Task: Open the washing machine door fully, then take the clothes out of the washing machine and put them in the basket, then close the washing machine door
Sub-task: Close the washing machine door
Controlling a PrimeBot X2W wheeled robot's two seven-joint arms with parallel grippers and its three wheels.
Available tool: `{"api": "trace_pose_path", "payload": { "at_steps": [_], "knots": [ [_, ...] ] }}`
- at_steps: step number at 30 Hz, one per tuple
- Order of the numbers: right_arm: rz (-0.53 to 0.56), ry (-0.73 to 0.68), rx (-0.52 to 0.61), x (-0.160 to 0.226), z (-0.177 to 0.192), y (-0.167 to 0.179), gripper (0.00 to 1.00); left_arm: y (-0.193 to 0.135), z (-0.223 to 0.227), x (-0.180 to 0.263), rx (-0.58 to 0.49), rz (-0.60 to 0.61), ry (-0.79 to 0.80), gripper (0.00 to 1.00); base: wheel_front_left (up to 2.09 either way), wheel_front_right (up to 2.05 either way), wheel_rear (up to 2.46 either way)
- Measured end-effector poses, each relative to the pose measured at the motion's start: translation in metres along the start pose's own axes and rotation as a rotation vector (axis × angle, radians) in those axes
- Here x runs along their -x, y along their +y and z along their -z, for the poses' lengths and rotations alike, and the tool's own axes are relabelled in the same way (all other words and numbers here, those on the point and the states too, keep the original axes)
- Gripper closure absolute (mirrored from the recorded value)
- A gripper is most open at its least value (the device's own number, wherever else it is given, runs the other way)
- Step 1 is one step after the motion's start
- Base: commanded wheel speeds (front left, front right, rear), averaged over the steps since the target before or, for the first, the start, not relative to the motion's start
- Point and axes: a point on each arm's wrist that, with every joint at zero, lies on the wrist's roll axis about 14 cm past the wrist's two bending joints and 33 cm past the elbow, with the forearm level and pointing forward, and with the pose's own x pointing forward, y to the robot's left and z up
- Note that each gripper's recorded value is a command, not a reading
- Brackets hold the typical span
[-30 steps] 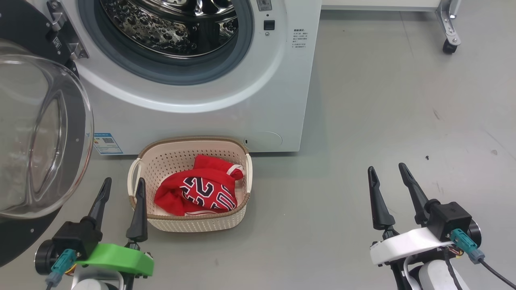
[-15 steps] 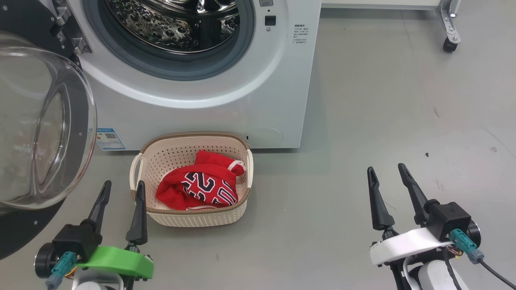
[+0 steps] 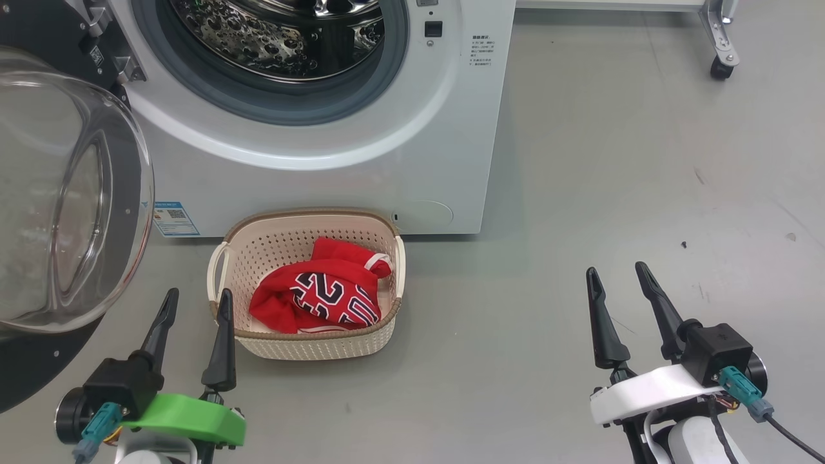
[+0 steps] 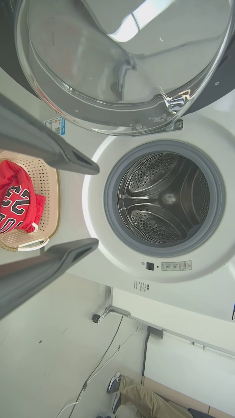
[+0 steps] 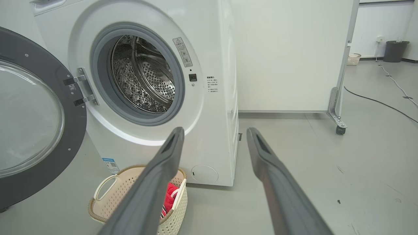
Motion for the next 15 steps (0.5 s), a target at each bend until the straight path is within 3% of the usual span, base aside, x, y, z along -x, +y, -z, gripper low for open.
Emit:
{"api": "trace_pose_path", "payload": {
  "at_steps": [15],
  "knots": [
    [0.0,0.005,-0.001,-0.0016,0.002,0.0,0.0,0.0007,0.0019,0.001,-0.001,-0.002,0.006,0.0,0.0,0.0,0.0]
  ]
}}
